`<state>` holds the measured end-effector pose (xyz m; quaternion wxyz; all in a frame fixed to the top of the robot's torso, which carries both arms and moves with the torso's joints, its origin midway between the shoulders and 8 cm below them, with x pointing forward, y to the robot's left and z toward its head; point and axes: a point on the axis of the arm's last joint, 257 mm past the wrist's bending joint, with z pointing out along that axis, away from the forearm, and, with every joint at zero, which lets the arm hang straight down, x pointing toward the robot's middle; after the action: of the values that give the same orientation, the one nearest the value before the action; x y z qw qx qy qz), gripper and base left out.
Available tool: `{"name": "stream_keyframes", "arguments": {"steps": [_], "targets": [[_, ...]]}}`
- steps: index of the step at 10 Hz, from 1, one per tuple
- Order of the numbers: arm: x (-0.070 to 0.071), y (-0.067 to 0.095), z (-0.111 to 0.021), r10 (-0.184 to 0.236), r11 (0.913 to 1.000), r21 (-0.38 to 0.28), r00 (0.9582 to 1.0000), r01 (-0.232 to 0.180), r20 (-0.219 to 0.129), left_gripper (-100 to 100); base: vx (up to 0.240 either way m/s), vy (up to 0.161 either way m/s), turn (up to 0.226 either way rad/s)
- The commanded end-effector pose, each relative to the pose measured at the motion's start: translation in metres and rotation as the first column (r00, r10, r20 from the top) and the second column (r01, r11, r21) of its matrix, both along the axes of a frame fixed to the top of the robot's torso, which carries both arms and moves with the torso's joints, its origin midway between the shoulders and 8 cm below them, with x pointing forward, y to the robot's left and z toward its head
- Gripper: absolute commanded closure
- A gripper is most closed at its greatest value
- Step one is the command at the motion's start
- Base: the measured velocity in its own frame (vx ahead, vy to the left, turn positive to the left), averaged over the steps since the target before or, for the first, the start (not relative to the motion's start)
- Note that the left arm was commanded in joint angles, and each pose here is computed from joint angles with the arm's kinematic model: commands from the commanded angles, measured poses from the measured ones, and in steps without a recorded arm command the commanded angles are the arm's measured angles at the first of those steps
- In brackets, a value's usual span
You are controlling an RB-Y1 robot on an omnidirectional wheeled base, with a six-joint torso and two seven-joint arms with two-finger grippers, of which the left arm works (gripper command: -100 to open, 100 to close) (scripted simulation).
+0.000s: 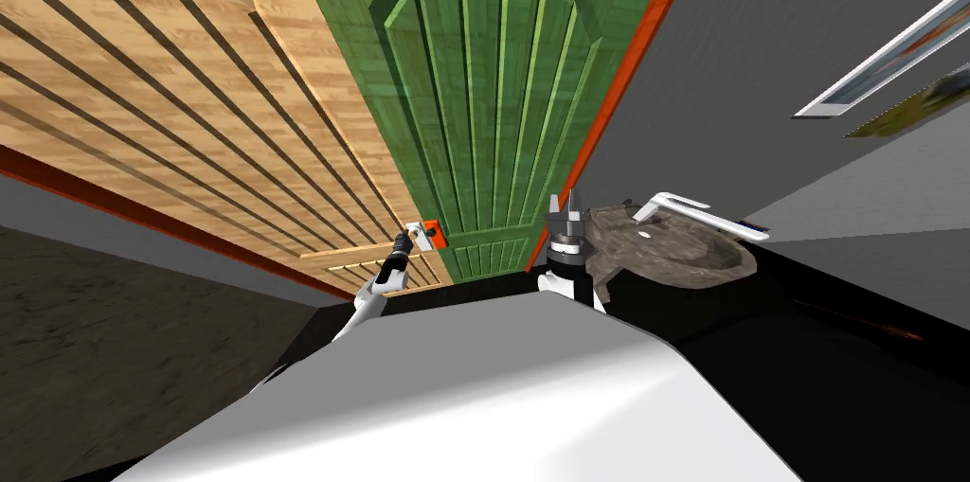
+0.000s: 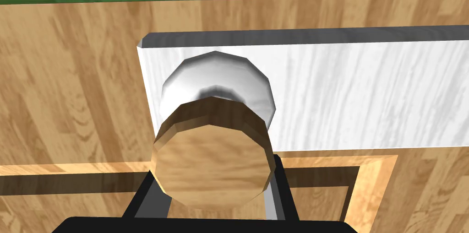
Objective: Pull the door open
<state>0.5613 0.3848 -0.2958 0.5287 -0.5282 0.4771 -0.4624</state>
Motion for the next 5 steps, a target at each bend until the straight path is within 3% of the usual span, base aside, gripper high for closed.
{"name": "stream_keyframes", "arguments": {"steps": [1, 4, 5], "targets": [[-0.001, 0.001, -0.001, 0.002, 1.0, 0.001, 1.0, -0.002, -0.003, 100, -0.025, 0.021, -0.027], [-0.001, 0.001, -0.001, 0.002, 1.0, 0.001, 1.0, -0.002, -0.003, 100, -0.009, 0.003, -0.002], [-0.011, 0.019, -0.01, 0.024, 0.9997, 0.01, 0.9994, -0.024, -0.024, 100, -0.132, 0.091, 0.139]]}}
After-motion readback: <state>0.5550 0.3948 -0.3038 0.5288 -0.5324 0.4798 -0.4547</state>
